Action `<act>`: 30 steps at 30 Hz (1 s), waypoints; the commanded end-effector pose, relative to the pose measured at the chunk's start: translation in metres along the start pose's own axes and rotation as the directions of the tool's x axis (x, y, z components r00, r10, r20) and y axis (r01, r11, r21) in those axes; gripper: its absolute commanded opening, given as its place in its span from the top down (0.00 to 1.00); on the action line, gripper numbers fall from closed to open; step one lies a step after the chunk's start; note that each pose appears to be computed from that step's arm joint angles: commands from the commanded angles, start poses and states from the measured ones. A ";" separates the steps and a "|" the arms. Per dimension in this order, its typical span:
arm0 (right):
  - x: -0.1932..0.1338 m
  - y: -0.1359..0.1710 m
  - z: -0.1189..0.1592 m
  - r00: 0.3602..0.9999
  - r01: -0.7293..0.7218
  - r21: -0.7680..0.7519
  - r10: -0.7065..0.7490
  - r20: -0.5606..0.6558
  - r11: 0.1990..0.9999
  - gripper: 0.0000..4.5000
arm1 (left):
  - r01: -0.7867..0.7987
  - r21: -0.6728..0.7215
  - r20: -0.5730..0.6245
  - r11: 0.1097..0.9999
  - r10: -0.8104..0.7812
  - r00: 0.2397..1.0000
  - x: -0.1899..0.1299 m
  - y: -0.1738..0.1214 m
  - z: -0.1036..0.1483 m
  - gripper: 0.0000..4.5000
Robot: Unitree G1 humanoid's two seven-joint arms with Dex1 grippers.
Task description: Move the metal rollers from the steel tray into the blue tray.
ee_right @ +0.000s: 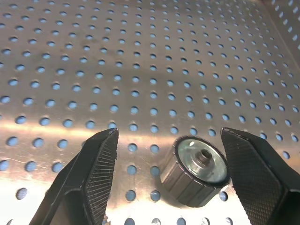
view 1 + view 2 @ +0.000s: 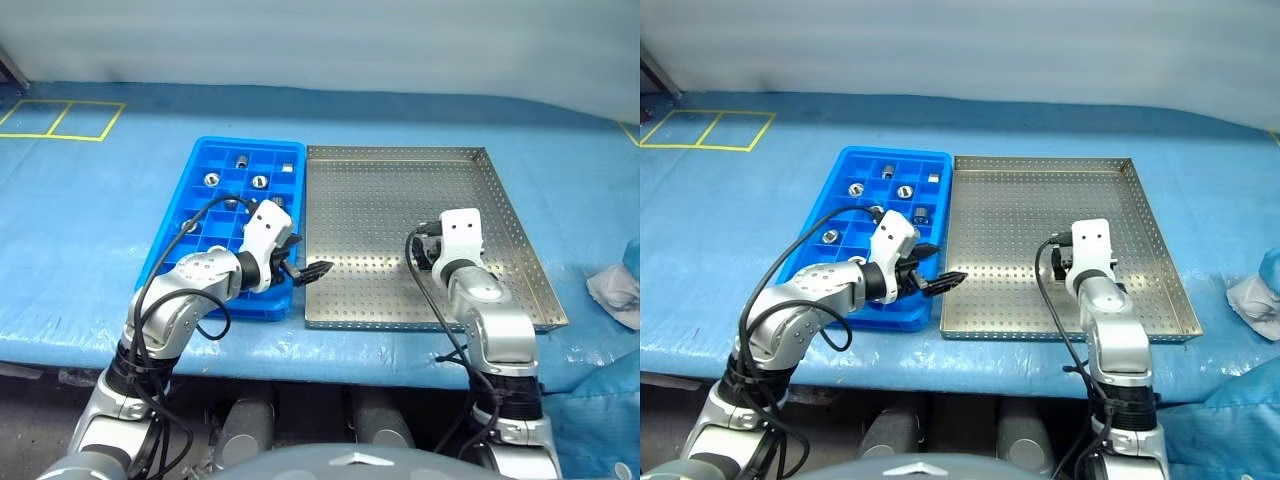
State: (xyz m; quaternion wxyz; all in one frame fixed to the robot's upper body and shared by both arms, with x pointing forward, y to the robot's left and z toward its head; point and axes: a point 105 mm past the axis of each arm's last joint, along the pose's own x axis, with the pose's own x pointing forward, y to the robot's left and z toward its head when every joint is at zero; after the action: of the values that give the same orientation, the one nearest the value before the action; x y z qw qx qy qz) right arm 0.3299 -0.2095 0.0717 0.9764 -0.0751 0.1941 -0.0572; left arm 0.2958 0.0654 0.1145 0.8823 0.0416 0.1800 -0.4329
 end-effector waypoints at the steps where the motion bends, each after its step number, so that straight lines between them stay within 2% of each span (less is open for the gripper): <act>1: 0.001 -0.010 0.002 0.998 0.052 0.023 -0.052 0.022 0.998 0.19 | -0.009 0.024 0.025 1.000 0.009 1.000 -0.003 0.002 0.006 0.00; 4: 0.004 -0.011 -0.002 0.998 0.054 0.054 -0.055 0.008 0.997 0.19 | -0.021 0.018 0.023 1.000 0.020 1.000 -0.005 0.003 0.004 0.00; 5: 0.005 -0.011 -0.003 0.998 0.055 0.060 -0.056 0.006 0.997 0.22 | -0.023 0.017 0.022 1.000 0.023 1.000 -0.006 0.003 0.004 0.00; 7: 0.005 -0.010 -0.003 0.999 0.044 0.073 -0.044 0.006 0.996 0.32 | -0.029 0.015 0.021 0.999 0.028 0.999 -0.007 0.004 0.003 0.00; 11: 0.003 -0.003 0.003 1.000 0.009 0.081 -0.012 0.028 0.997 0.59 | -0.054 0.010 0.019 0.999 0.053 0.998 -0.010 0.009 0.002 0.00; 14: 0.001 0.004 0.009 0.999 -0.022 0.066 0.018 0.049 0.998 0.60 | -0.076 0.011 0.019 0.997 0.075 0.997 -0.014 0.014 0.002 0.00; 17: -0.009 0.032 0.030 0.977 -0.175 0.041 0.168 0.131 0.984 0.60 | -0.140 0.023 0.024 0.990 0.139 0.990 -0.026 0.026 0.004 0.00; 19: -0.020 0.058 0.044 0.935 -0.309 -0.006 0.305 0.181 0.951 0.60 | -0.201 0.026 0.029 0.979 0.201 0.979 -0.038 0.039 0.007 0.00; 24: -0.048 0.110 0.065 0.800 -0.539 -0.111 0.549 0.243 0.835 0.60 | -0.333 0.054 0.014 0.941 0.333 0.943 -0.071 0.062 0.008 0.00; 27: -0.058 0.133 0.071 0.733 -0.620 -0.131 0.631 0.253 0.773 0.60 | -0.391 0.058 0.008 0.919 0.391 0.920 -0.086 0.070 0.007 0.00; 30: -0.060 0.154 0.070 0.693 -0.666 -0.156 0.682 0.235 0.730 0.60 | -0.440 0.048 0.004 0.896 0.441 0.898 -0.097 0.077 0.005 0.00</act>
State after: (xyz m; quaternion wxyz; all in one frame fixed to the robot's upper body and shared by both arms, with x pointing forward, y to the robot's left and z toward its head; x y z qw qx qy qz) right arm 0.3153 -0.0516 0.1205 0.9479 -0.0340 0.0976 0.3014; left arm 0.3046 0.1798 0.1328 0.9490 0.0907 0.1842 -0.2393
